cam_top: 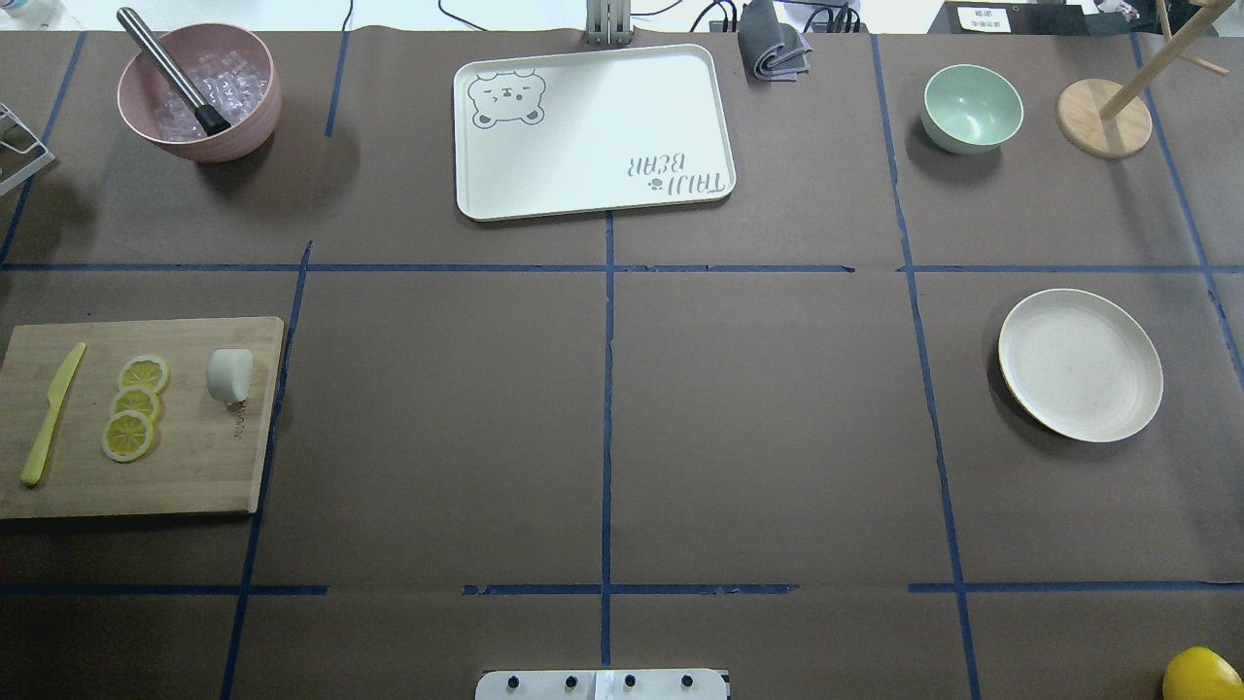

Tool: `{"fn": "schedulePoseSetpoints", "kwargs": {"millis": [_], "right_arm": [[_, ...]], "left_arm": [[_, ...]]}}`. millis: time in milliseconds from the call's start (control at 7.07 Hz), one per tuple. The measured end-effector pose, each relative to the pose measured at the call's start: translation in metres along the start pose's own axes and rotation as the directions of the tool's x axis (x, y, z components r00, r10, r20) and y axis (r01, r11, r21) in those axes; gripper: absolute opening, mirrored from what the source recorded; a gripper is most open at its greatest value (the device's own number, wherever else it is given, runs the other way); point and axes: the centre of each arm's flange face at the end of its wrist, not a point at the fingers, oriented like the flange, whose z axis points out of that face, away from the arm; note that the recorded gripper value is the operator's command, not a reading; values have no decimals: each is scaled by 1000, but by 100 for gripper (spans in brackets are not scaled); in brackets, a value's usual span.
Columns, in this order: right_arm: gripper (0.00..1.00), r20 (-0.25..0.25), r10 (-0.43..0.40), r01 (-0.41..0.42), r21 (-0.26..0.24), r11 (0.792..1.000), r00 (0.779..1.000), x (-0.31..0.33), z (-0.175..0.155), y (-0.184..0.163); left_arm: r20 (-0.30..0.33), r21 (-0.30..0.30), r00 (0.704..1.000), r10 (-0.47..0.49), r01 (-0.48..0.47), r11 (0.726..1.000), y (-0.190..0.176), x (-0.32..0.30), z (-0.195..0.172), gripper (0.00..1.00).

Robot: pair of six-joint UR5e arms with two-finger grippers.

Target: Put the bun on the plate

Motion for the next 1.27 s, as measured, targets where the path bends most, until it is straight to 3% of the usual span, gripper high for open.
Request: {"fn": "schedulePoseSetpoints", "kwargs": {"millis": [283, 707, 848, 990, 1131, 1273], "right_arm": [[100, 81, 2, -3, 14, 1000, 997, -26, 15, -4], [98, 95, 70, -78, 83, 993, 993, -91, 96, -11], [92, 105, 82, -95, 121, 988, 991, -106, 123, -7], [76, 121, 83, -100, 143, 985, 989, -113, 137, -2], [37, 128, 84, -102, 146, 984, 988, -113, 143, 2], [31, 130, 86, -105, 145, 984, 988, -112, 145, 5]], "left_arm": [[-1, 0, 1000, 1, -1, 1000, 0, 0, 0, 100], [0, -3, 1000, 0, 0, 1000, 0, 0, 1, 100], [2, -5, 1000, -2, 2, 1000, -1, -1, 2, 100], [2, -7, 1000, -3, 3, 1000, -1, -2, 4, 100], [2, -8, 1000, -4, 4, 1000, -1, -3, 5, 100], [2, -9, 1000, -4, 4, 1000, -1, -3, 5, 100]]}}
